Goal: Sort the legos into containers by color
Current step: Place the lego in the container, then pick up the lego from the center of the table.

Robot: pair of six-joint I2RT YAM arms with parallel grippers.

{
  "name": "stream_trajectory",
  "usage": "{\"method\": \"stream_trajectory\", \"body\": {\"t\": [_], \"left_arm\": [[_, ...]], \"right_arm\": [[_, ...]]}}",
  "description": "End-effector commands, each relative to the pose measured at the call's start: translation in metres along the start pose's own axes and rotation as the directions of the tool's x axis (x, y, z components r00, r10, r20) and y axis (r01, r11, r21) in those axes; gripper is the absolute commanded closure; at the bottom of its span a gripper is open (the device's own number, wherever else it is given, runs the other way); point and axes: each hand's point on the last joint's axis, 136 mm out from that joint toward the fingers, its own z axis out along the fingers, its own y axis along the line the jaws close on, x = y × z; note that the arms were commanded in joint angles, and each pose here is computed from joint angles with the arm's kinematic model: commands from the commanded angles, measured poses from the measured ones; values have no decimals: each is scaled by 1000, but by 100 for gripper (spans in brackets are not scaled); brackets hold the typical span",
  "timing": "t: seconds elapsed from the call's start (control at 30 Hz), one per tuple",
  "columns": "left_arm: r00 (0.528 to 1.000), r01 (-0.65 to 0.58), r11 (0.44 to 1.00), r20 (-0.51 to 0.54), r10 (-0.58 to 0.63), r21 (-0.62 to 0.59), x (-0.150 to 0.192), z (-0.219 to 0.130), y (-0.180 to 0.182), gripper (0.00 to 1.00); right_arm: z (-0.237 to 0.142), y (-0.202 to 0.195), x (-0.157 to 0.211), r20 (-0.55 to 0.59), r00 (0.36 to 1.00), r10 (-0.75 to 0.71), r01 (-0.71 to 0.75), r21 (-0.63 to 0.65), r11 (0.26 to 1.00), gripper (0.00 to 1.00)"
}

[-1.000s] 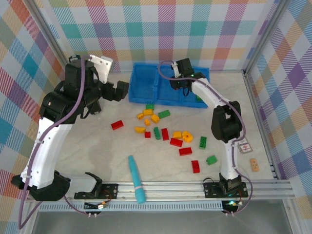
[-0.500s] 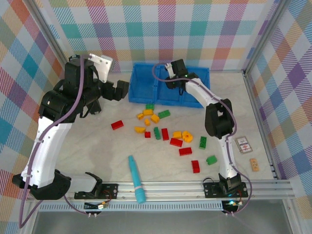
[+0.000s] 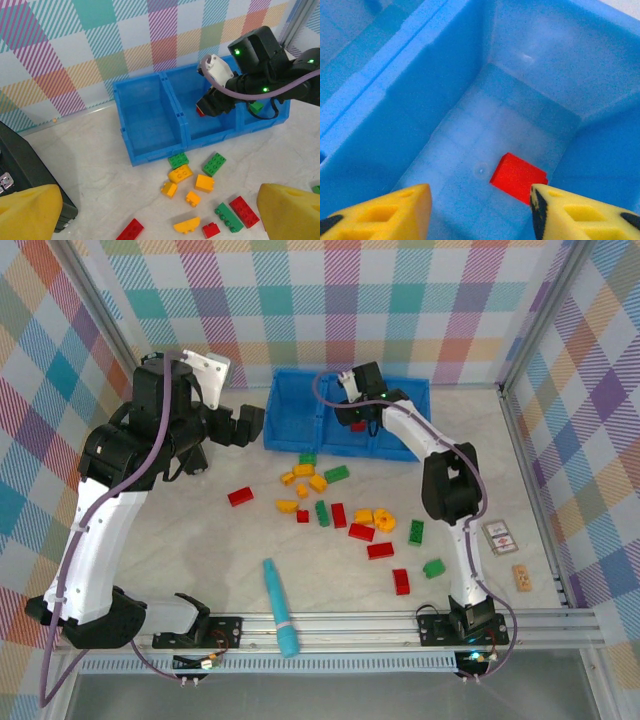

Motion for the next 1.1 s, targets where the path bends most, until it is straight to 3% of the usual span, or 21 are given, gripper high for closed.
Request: {"method": "stream_trajectory", "body": {"t": [0.0, 0.23, 0.33, 0.57, 0.77, 1.07], "left_arm": [[1000, -4, 1000, 15, 4, 5, -5, -8, -2, 0], [999, -19, 999, 48, 21, -38, -9, -17, 7, 0], [998, -17, 999, 65, 21, -50, -11, -21, 9, 0], [996, 6, 992, 92, 6, -125, -12, -27, 23, 0], [997, 14, 991, 79, -4, -136, -13, -21, 24, 0], [997, 10, 992, 75, 0, -129, -16, -18, 22, 0]], "right_arm": [[-55, 18, -20, 54, 999, -5, 9, -75, 997, 41], [-104, 32, 29, -46, 995, 87, -92, -121, 988, 27], [-128, 45, 71, -133, 985, 110, -130, -152, 980, 14], [-172, 58, 180, -317, 922, 222, -268, -111, 957, 9], [-177, 66, 237, -417, 864, 280, -342, -80, 936, 7], [-154, 63, 266, -483, 824, 297, -338, 2, 941, 3]]}}
